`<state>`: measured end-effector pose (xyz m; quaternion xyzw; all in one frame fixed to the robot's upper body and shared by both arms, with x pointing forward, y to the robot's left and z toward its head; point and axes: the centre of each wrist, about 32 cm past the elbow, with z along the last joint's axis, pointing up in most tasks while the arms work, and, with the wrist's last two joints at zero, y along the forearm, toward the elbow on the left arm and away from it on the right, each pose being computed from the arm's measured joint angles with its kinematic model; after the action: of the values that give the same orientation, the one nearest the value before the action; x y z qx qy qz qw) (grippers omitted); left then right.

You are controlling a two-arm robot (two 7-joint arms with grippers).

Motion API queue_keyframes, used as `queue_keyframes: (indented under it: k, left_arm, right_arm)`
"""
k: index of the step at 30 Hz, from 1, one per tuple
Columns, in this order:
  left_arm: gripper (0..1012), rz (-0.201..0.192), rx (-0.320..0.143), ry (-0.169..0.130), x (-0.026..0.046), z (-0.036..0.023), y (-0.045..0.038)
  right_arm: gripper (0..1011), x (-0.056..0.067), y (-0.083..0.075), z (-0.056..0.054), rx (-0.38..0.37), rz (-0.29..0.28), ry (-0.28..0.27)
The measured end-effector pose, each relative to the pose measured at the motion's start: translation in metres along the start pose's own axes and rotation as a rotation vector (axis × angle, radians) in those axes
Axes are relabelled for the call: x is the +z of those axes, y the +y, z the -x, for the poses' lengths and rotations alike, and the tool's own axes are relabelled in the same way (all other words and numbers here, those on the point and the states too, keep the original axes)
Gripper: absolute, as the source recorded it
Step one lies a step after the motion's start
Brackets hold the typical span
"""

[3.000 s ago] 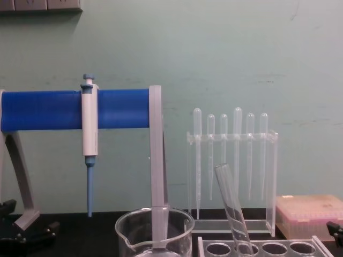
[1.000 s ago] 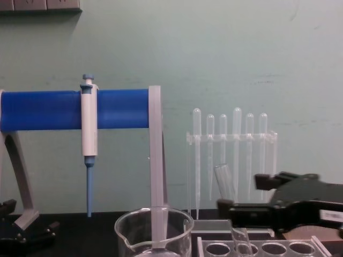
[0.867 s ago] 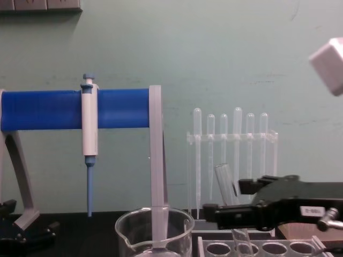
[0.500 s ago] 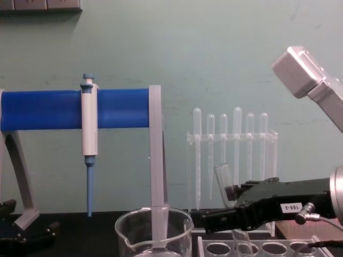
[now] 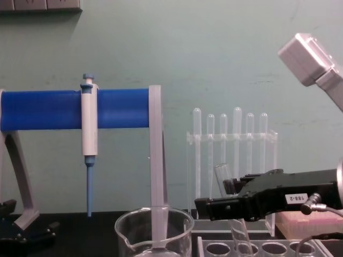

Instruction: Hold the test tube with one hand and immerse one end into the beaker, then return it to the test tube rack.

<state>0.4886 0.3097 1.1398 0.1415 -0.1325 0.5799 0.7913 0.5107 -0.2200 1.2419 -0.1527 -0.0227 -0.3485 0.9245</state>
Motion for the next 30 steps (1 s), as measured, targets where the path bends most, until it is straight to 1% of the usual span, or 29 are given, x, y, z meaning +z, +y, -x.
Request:
queue_keyframes:
  k: [2,5,8,9,11,12,14,16,17,20,21,24,30]
  left_arm:
    - [1000,0.000,0.000,0.000,0.0000,0.0000,0.0000]
    - [1000,0.000,0.000,0.000,0.0000,0.0000,0.0000]
    - [1000,0.000,0.000,0.000,0.0000,0.0000,0.0000]
    - [1000,0.000,0.000,0.000,0.0000,0.0000,0.0000]
    - [1000,0.000,0.000,0.000,0.0000,0.0000,0.0000]
    - [1000,0.000,0.000,0.000,0.0000,0.0000,0.0000]
    - [1000,0.000,0.000,0.000,0.0000,0.0000,0.0000]
    - [1000,0.000,0.000,0.000,0.0000,0.0000,0.0000]
    - [1000,0.000,0.000,0.000,0.0000,0.0000,0.0000]
    - [1000,0.000,0.000,0.000,0.0000,0.0000,0.0000]
    - [1000,0.000,0.000,0.000,0.0000,0.0000,0.0000]
    - [1000,0.000,0.000,0.000,0.0000,0.0000,0.0000]
    - [1000,0.000,0.000,0.000,0.0000,0.0000,0.0000]
  right_arm:
    - [743,0.001,-0.002,0.000,-0.001,-0.003,-0.001]
    - [687,0.001,-0.003,0.000,-0.003,-0.002,0.001]
    - [567,-0.001,-0.003,0.000,-0.006,0.000,0.006]
    - [548,-0.001,-0.004,0.000,-0.006,0.000,0.007]
    - [465,-0.001,-0.005,0.001,-0.008,-0.003,0.011]
    - [449,-0.001,-0.005,0.001,-0.008,-0.004,0.012]
    - [365,-0.001,-0.007,0.002,-0.010,-0.010,0.017]
    - [321,-0.001,-0.008,0.002,-0.013,-0.014,0.021]
    - [264,0.000,-0.009,0.003,-0.014,-0.021,0.024]
    - [224,0.002,-0.014,0.005,-0.015,-0.041,0.034]
    - [224,0.002,-0.014,0.005,-0.015,-0.041,0.034]
    - [224,0.003,-0.019,0.006,-0.016,-0.069,0.049]
    - [224,0.010,-0.034,0.013,-0.025,-0.156,0.074]
